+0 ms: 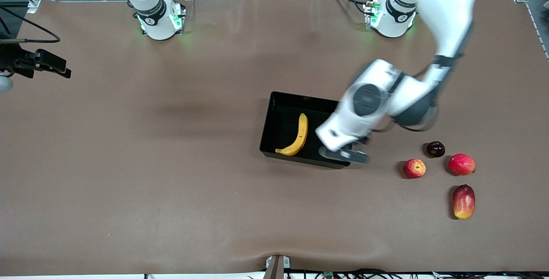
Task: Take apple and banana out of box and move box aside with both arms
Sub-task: 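Reach the left gripper into the box and grasp the yellow banana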
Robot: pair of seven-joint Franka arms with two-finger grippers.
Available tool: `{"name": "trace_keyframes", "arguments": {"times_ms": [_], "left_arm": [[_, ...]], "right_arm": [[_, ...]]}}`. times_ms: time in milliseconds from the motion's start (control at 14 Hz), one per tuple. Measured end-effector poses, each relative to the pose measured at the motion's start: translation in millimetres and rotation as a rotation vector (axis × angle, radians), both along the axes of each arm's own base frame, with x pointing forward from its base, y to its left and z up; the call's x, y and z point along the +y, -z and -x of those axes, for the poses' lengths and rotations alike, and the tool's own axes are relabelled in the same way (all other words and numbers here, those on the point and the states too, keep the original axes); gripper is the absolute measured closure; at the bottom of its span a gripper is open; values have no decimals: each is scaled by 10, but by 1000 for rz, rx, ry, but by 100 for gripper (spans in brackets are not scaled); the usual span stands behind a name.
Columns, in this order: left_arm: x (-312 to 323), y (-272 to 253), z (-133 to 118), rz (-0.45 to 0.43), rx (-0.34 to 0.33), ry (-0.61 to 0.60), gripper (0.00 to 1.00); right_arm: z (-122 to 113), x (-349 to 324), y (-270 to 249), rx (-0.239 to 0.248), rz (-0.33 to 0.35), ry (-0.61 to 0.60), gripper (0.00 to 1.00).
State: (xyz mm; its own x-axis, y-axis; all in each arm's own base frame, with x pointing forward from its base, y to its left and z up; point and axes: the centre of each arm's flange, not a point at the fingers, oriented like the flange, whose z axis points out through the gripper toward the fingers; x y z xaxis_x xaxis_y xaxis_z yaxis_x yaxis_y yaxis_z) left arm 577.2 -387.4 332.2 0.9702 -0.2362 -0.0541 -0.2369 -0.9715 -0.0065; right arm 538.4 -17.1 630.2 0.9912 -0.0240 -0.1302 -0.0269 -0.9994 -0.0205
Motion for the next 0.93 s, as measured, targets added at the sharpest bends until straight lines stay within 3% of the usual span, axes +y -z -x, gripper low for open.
{"name": "trace_keyframes", "arguments": {"times_ms": [143, 286, 714, 929], "left_arm": [[-530, 261, 311, 27, -4, 55, 0], [-772, 504, 470, 21, -19, 105, 0], [-731, 1003, 391, 39, -18, 92, 0], [-771, 1264, 441, 49, -2, 19, 0]], "right_arm": [[0, -2, 0, 0, 0, 0, 0], [-3, -2, -2, -3, 0, 0, 0], [-69, 5, 88, 5, -1, -2, 0], [-82, 21, 99, 5, -1, -5, 0]]}}
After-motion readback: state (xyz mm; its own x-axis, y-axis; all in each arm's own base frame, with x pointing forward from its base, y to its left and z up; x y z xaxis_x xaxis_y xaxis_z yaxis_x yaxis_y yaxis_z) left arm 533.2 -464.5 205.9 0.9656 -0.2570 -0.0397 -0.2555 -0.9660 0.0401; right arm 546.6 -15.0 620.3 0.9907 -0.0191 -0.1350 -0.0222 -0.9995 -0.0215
